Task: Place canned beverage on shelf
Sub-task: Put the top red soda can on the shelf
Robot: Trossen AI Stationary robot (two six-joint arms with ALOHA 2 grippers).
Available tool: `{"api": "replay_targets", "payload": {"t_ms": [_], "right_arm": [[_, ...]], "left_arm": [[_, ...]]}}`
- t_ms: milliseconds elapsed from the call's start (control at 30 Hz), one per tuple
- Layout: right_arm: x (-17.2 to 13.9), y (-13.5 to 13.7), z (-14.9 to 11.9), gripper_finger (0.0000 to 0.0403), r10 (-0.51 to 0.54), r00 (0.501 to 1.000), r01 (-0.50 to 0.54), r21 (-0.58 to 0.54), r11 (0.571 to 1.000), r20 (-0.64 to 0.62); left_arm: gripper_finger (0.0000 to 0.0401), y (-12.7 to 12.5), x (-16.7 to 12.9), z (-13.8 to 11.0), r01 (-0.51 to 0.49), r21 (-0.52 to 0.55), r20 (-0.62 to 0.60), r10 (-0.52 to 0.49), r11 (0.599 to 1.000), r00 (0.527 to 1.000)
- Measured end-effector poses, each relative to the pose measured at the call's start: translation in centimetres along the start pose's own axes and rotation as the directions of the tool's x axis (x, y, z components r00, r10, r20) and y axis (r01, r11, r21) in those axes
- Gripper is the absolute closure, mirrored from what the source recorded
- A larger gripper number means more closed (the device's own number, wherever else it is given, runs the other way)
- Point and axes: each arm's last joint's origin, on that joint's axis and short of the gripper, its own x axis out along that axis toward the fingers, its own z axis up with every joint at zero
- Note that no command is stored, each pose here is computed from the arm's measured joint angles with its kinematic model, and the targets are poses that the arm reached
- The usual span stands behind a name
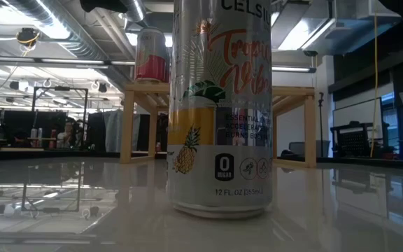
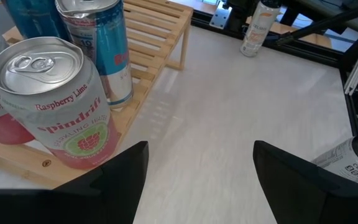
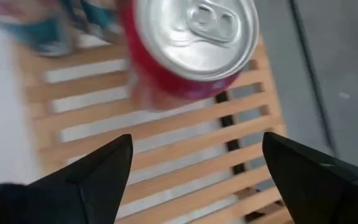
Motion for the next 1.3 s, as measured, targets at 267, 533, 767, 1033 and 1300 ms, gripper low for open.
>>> {"api": "replay_targets", "payload": {"t_ms": [267, 533, 767, 1033, 1300], "right_arm": [[-3.3, -3.1, 0.4, 0.0055, 0.034, 0.957, -0.081, 0.150, 0.985, 0.290], [-0.6, -3.0, 1.9, 0.0055, 0.094, 0.895, -0.195, 0.193, 0.962, 0.437], [2.6, -2.0, 1.3, 0.0055, 0.115, 0.915, -0.208, 0.207, 0.956, 0.386], [3.1, -1.5, 0.9, 0.0055, 0.116, 0.938, -0.184, 0.185, 0.965, 0.327], [3.1, -1.5, 0.9, 0.0111, 0.105, 0.937, -0.169, 0.169, 0.971, 0.332]], "left_arm": [[0.0122, 0.0, 0.0, 0.0, 0.000, 0.000, 0.000, 0.000, 1.000, 1.000], [0.0122, 0.0, 0.0, 0.0, -0.001, 0.000, 0.000, 0.001, 1.000, 1.000], [0.0122, 0.0, 0.0, 0.0, -0.001, 0.005, 0.000, 0.001, 1.000, 1.000], [0.0122, 0.0, 0.0, 0.0, -0.007, 0.008, 0.002, 0.007, 1.000, 1.000], [0.0122, 0.0, 0.0, 0.0, -0.008, 0.008, 0.002, 0.008, 1.000, 1.000]]}}
